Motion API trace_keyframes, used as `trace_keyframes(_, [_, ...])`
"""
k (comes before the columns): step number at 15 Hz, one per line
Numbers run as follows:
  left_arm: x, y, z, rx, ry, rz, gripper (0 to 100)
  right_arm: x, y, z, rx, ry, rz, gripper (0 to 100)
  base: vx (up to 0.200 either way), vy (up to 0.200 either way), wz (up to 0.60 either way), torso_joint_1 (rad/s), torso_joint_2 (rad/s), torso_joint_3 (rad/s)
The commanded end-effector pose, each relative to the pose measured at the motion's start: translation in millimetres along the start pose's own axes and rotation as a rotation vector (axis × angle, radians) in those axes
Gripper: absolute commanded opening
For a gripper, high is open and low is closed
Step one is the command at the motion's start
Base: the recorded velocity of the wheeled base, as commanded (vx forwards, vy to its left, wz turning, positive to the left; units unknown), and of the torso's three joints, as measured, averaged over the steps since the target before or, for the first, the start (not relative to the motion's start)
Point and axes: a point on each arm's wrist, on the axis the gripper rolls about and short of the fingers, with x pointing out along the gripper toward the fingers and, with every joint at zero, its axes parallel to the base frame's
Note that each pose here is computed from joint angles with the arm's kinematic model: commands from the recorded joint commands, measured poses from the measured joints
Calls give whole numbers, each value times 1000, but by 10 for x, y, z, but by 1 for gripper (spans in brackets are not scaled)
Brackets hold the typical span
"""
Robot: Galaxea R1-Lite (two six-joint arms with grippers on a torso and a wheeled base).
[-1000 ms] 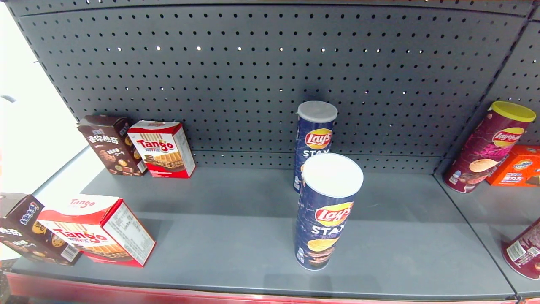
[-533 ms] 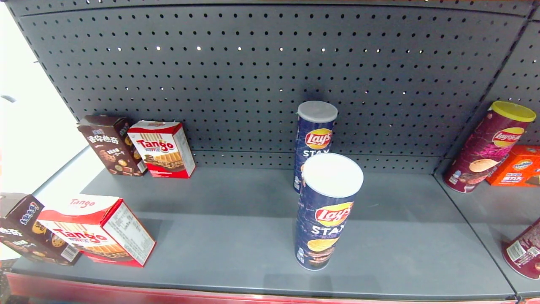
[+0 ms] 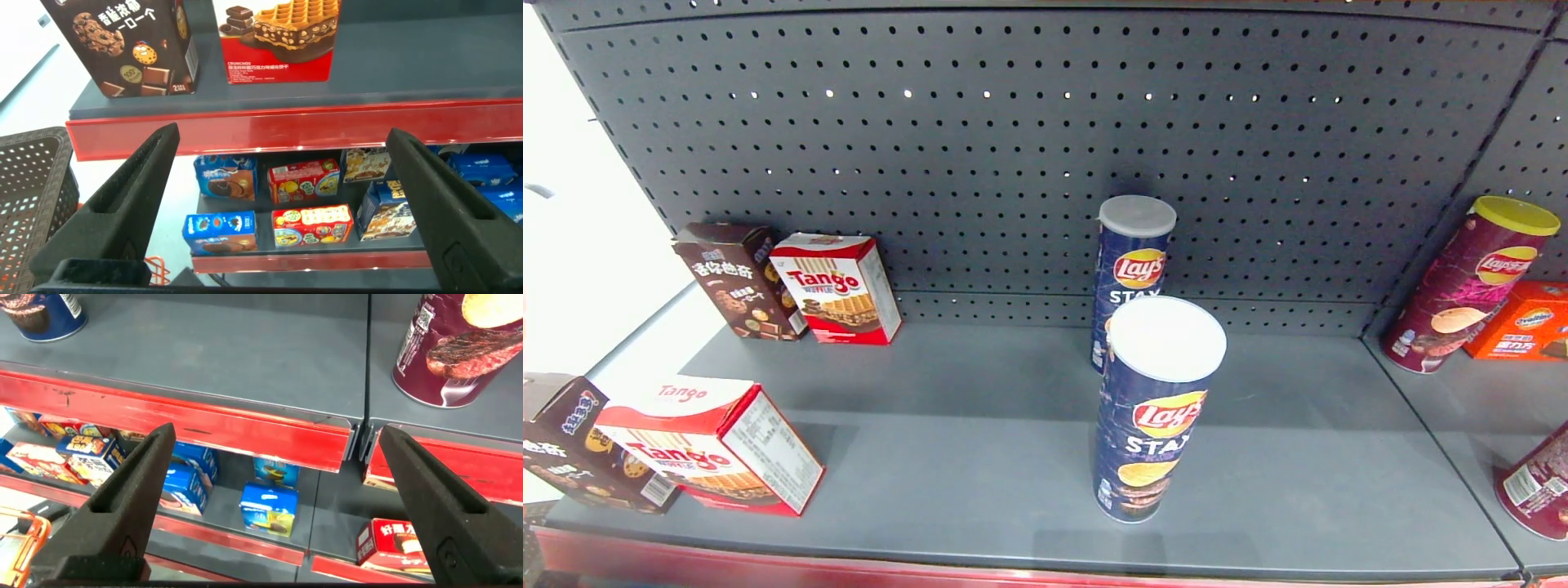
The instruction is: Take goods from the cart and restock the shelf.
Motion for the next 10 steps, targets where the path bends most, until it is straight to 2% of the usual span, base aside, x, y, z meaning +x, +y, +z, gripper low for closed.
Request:
trace_keyframes(1, [0, 0, 0, 0, 0, 0, 100, 1, 4, 2, 18, 1, -53, 100, 0, 0, 0, 0, 0, 0])
trace_keyframes(2, [0, 0, 0, 0, 0, -1, 100, 20, 29, 5, 34, 20, -242, 100, 0, 0, 0, 0, 0, 0])
trace_keyframes(4, [0, 0, 0, 0, 0, 0, 100, 28, 46, 7, 42, 19, -358, 100, 0, 0, 0, 0, 0, 0])
trace_keyframes(8, [0, 0, 0, 0, 0, -1, 100, 11, 46, 2, 26, 1, -253, 100, 0, 0, 0, 0, 0, 0])
trace_keyframes(10, [0, 0, 0, 0, 0, 0, 100, 2, 24, 1, 12, -1, -103, 100, 0, 0, 0, 0, 0, 0])
